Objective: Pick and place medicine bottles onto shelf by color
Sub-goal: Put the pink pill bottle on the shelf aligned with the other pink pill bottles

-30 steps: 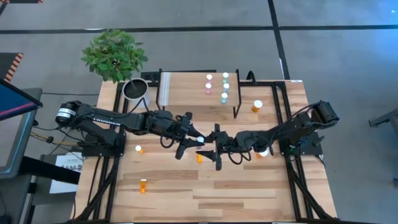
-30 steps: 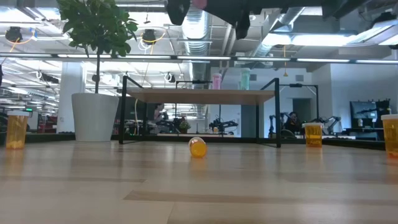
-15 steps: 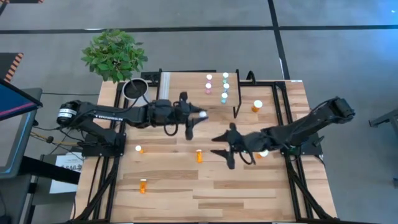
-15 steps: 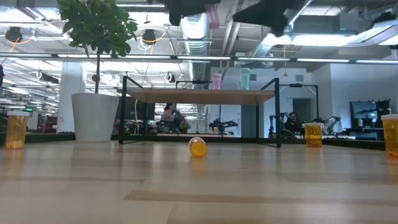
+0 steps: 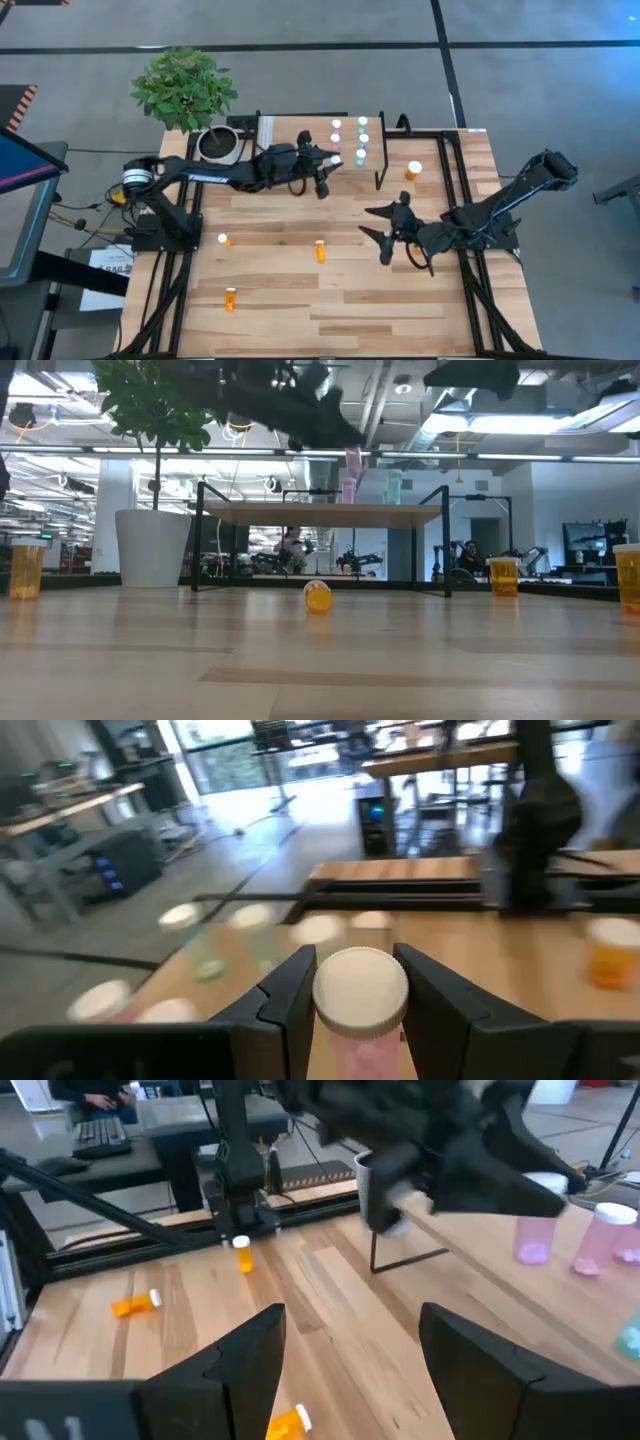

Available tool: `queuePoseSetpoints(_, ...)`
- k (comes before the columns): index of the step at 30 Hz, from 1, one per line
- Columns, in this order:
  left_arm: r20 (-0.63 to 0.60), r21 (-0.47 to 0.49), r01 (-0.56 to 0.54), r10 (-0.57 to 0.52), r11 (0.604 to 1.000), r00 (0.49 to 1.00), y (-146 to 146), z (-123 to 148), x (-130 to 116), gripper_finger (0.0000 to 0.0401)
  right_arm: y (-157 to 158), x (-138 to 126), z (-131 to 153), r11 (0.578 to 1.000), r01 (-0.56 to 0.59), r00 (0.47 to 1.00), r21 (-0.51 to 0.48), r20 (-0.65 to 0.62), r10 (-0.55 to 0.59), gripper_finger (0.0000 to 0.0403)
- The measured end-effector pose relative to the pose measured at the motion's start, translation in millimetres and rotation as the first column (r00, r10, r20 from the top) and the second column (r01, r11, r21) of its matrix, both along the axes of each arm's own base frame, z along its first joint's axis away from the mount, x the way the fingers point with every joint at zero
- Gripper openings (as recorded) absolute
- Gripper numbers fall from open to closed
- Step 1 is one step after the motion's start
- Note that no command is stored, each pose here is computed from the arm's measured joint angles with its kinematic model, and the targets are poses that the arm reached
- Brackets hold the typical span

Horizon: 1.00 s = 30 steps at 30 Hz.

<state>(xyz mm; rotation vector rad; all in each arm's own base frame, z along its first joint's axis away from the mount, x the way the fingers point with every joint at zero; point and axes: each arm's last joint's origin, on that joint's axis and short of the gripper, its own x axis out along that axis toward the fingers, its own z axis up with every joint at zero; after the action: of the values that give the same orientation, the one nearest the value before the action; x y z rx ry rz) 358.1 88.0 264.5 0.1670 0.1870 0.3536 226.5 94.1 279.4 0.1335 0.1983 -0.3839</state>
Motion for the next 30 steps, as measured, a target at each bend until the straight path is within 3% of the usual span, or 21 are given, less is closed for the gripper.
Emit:
queuePoseSetpoints(4,-0.019,-0.010,-0.047,0.047,0.999,0.999,17,-15,4,0.0110,-1,-1,-1,1.000,0.006,1.000,-0.001,0.000,-0.006,0.0255)
queuePoseSetpoints(10,-0.020,-0.014,-0.085,0.084,0.996,0.996,30,-16,0,0.0110,-2,1,-3,1.000,0.015,1.000,-0.007,-0.011,-0.015,0.0255)
queuePoseSetpoints(30,-0.051,-0.016,-0.091,0.090,0.996,0.995,37,-31,5,0.0110,-3,2,0,1.000,0.018,1.000,0.001,0.014,-0.018,0.0255)
